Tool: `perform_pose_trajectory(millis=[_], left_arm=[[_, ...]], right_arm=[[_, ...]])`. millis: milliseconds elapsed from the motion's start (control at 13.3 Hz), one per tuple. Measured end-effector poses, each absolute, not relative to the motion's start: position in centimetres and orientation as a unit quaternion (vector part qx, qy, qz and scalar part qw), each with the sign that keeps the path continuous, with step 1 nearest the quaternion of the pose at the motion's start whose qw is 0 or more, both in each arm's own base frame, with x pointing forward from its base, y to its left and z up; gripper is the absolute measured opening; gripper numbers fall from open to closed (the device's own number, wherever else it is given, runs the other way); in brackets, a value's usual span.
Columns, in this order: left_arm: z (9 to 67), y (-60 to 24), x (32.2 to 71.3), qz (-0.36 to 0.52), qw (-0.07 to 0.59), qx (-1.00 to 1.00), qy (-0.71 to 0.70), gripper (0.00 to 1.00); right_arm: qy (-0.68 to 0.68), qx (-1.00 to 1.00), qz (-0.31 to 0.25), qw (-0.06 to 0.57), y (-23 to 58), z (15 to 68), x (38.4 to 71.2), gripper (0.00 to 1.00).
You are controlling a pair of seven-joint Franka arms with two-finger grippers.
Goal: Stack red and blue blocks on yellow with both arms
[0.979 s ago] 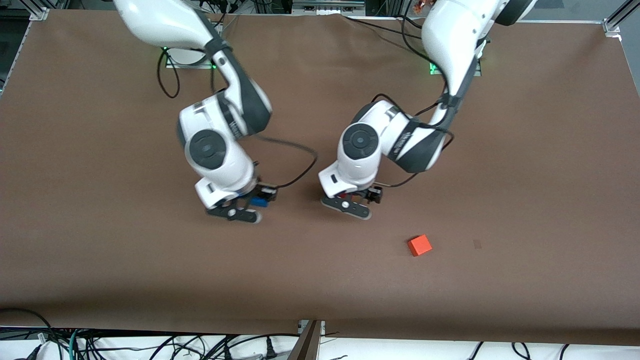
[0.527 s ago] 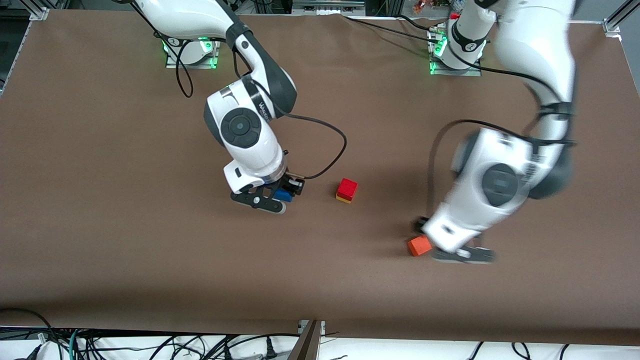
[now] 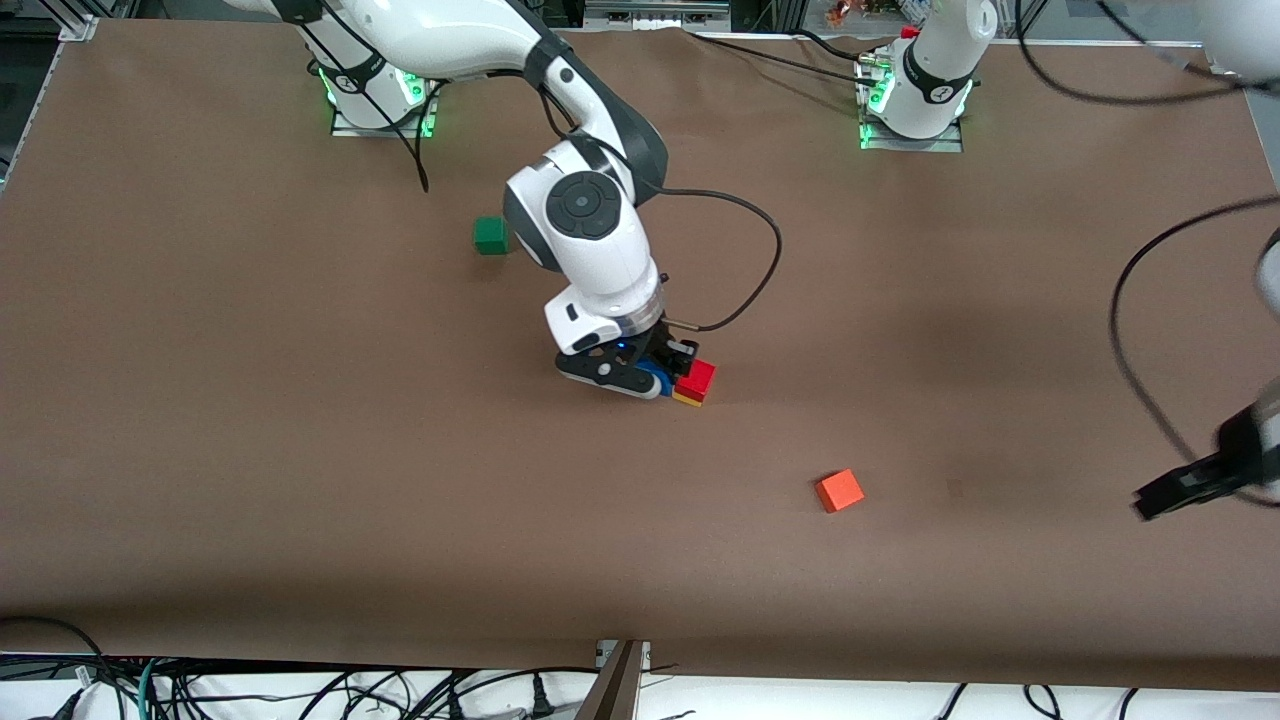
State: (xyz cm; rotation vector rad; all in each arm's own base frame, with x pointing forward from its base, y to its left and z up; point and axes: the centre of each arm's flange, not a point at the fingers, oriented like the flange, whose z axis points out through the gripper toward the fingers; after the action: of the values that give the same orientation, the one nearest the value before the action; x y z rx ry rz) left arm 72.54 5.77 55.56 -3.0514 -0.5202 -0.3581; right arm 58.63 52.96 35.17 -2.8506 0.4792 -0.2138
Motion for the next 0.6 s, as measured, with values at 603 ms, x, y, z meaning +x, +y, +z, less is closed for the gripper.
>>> perform_pose_trajectory(millis=[603], left_arm=[[55.6, 3.6, 67.9, 0.021, 0.025, -0.993, -0.114, 1.0]], right_arm=[[0.168, -0.973, -0.076, 0.137, 56.1, 31.7, 57.2, 0.56]])
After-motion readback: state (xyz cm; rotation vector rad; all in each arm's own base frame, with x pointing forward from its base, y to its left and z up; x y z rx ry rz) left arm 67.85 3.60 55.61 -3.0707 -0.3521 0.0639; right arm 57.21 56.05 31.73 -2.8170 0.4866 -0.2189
